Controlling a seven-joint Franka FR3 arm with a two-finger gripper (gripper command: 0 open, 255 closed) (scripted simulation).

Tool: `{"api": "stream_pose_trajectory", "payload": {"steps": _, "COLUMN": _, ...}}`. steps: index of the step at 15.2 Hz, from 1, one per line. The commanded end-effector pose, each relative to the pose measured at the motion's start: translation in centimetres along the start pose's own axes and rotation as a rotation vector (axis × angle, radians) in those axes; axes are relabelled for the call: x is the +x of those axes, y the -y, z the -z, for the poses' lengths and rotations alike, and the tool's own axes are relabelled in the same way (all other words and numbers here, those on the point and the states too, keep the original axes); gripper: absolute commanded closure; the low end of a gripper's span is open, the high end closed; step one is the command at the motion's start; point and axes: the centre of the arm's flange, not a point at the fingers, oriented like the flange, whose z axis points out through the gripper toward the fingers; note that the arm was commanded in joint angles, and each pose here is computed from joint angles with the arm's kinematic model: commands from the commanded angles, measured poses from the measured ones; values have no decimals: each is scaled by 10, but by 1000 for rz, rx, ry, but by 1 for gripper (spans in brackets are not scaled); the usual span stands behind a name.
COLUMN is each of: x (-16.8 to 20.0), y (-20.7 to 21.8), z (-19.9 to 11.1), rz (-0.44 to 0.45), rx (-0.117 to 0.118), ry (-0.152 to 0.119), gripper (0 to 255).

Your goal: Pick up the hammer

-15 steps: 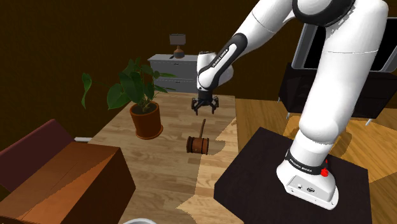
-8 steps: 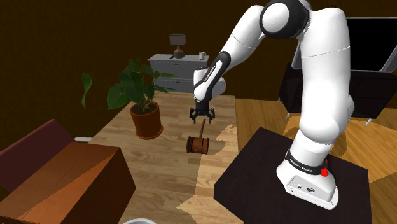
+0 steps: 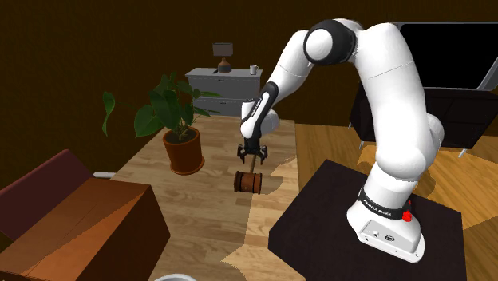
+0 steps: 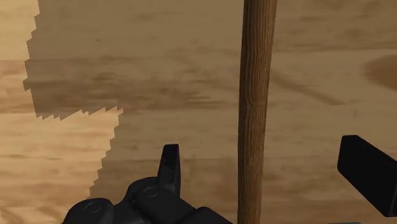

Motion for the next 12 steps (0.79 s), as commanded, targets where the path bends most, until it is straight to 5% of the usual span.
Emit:
{"api": "stream_pose_trajectory", "payload": {"steps": 1, "x": 1, "y": 1, "z": -10, "rz": -1, "rx": 0, "ry": 0, "gripper": 0}}
{"api": "stream_pose_trajectory", "payload": {"steps": 5, "x": 1, "y": 1, "z": -23, "rz": -1, "rx": 0, "ry": 0, "gripper": 0}}
{"api": "stream_pose_trajectory", "payload": {"steps": 6, "x": 1, "y": 2, "z": -23, "rz": -1, "rx": 0, "ry": 0, "gripper": 255}}
{"api": "stream_pose_trajectory", "payload": {"steps": 12, "x": 1, "y": 1, "z": -24, "rz": -1, "rx": 0, "ry": 0, "gripper": 255}}
